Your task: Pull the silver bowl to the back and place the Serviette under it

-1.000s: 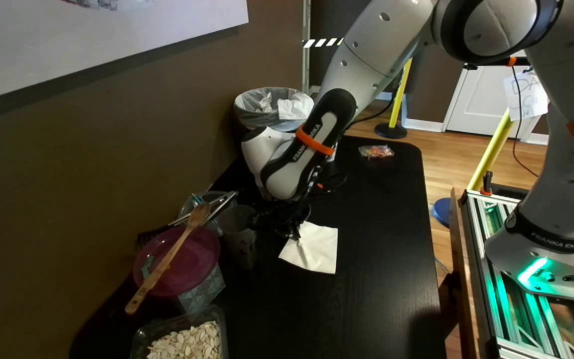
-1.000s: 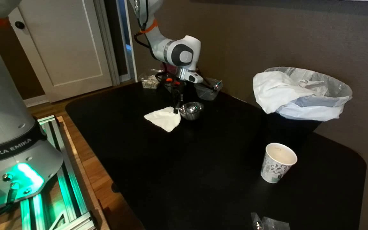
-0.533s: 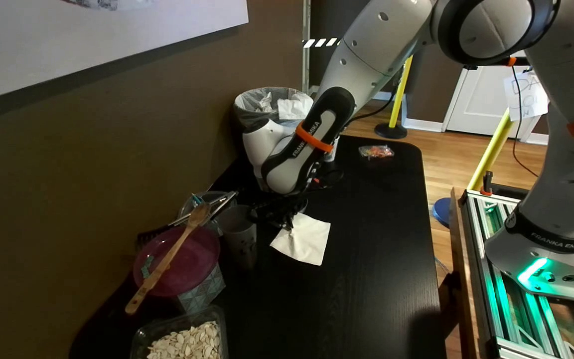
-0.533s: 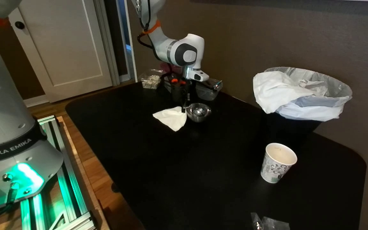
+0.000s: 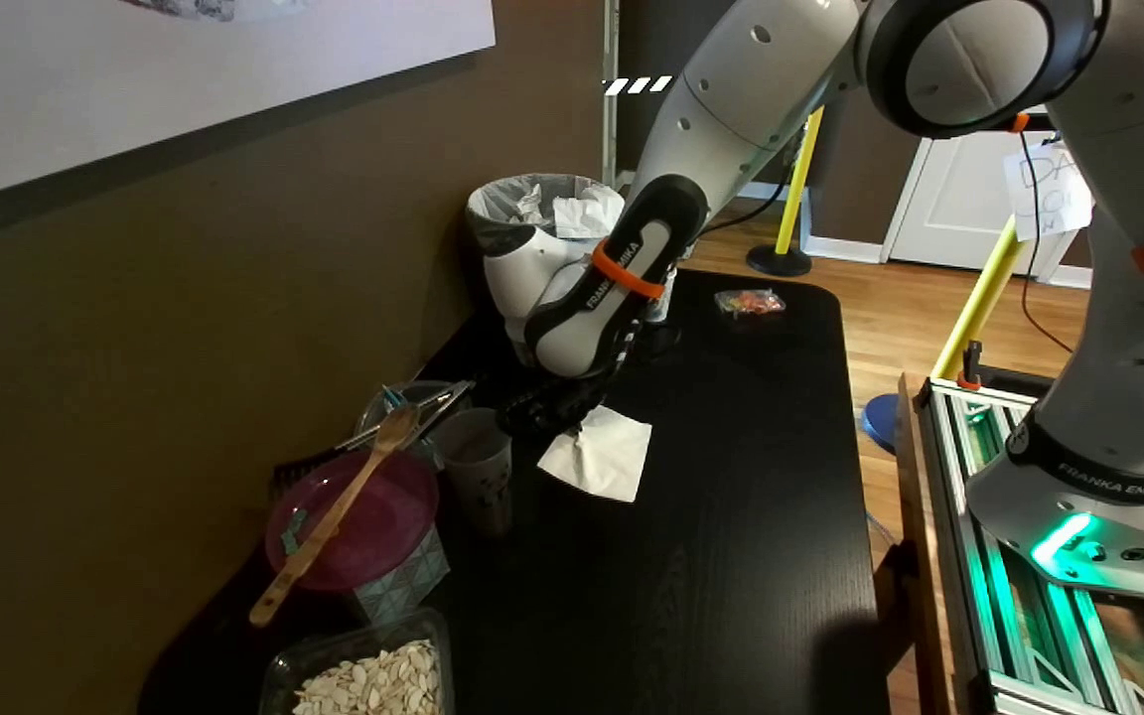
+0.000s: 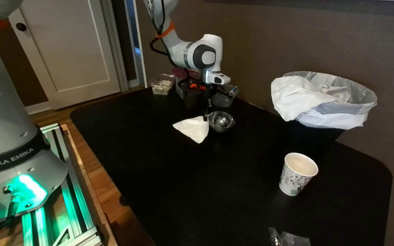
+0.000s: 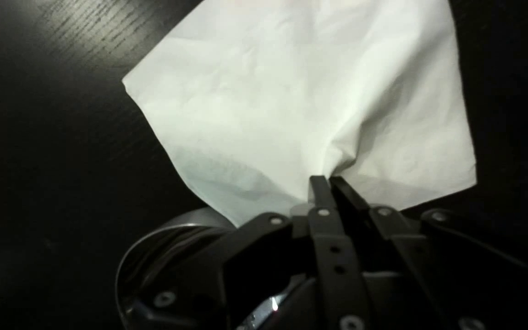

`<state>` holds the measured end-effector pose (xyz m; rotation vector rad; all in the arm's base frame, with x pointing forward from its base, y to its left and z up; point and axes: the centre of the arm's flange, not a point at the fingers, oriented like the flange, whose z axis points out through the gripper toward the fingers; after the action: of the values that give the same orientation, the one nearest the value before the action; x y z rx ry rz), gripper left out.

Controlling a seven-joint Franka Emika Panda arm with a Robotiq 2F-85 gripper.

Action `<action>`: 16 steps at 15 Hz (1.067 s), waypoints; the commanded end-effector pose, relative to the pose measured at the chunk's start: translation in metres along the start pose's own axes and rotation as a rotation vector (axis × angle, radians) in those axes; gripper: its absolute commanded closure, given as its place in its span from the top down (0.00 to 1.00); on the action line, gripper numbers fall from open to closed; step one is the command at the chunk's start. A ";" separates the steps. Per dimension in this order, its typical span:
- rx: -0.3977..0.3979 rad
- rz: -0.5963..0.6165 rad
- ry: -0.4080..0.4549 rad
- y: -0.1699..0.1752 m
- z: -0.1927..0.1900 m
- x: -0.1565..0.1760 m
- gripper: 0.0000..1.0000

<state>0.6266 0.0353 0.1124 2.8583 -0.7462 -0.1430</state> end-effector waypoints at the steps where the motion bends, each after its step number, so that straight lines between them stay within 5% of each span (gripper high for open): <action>1: -0.043 -0.012 0.022 -0.002 0.007 0.001 0.02; 7: -0.103 -0.136 -0.065 -0.007 0.011 -0.031 0.02; 16: -0.092 -0.380 -0.068 -0.028 0.012 -0.055 0.02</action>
<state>0.5999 0.0773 0.0970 2.8648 -0.3254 -0.2971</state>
